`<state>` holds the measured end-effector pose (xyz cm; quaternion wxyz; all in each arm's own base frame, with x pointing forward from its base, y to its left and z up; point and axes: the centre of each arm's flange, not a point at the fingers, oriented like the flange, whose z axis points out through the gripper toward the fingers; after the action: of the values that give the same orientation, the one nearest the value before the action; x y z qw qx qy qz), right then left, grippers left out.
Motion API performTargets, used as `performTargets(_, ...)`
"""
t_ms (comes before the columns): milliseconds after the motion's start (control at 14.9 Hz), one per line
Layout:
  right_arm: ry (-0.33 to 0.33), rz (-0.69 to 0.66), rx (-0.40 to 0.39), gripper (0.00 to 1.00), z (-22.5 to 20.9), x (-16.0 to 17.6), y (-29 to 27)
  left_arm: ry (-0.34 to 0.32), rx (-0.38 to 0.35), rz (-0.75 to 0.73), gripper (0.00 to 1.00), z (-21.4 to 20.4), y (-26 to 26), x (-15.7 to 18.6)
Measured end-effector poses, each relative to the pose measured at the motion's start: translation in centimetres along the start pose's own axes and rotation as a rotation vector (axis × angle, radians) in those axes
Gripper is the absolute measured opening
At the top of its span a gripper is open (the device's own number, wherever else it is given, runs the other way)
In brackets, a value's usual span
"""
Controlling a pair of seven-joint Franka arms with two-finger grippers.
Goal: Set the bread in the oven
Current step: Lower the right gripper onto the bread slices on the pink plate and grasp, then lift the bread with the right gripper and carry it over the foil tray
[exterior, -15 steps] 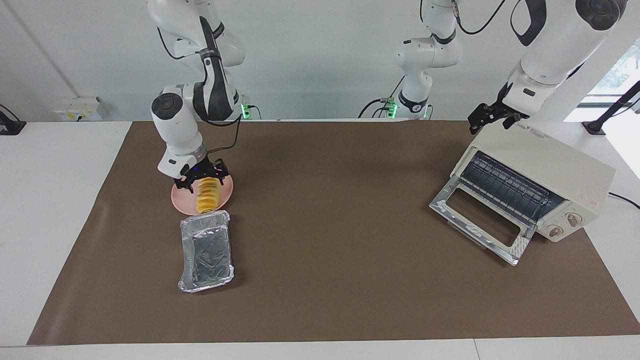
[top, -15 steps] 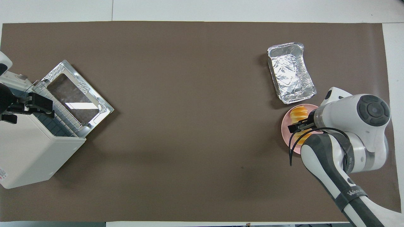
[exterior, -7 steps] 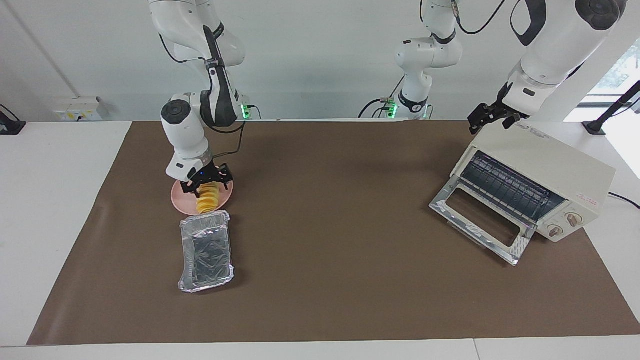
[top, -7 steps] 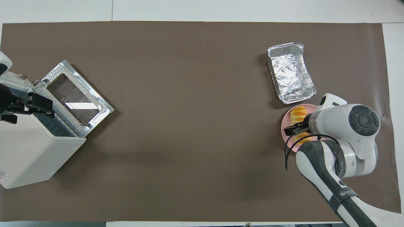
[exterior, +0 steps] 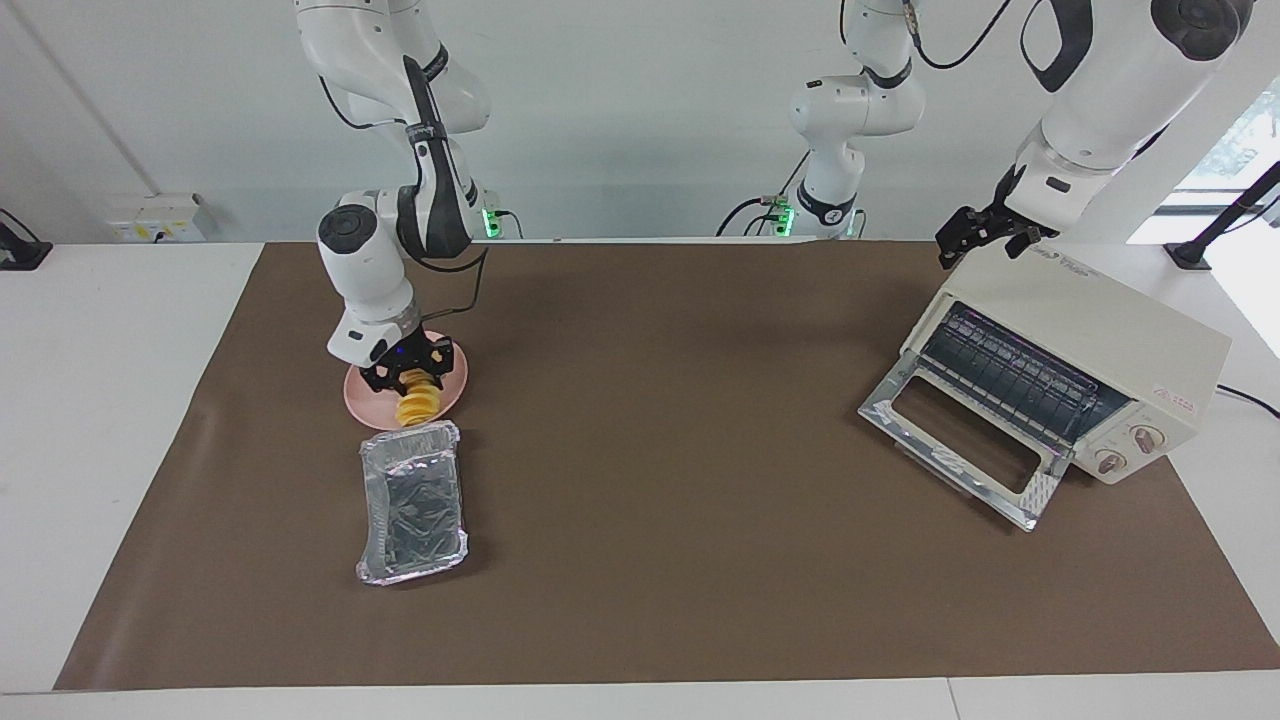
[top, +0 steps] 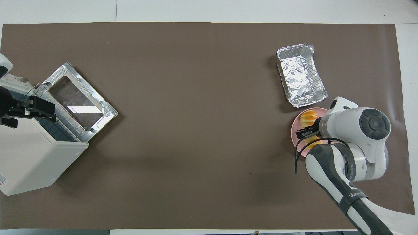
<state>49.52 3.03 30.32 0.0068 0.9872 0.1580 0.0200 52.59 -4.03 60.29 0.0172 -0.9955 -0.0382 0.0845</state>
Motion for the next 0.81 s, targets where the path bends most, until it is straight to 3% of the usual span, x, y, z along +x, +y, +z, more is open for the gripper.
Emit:
performTargets(201,-0.008,0.000,0.002,0.25,-0.2,0.1,0.0,0.000,0.000,0.000,1.00,0.0,0.0,0.0)
performTargets(537,-0.067,-0.001,0.015,0.13,-1.6,0.9,0.3,0.000,0.000,0.000,1.00,0.0,0.0,0.0)
performTargets(805,-0.081,0.001,0.017,0.13,-7.7,4.4,1.4,0.000,0.000,0.000,1.00,0.0,0.0,0.0)
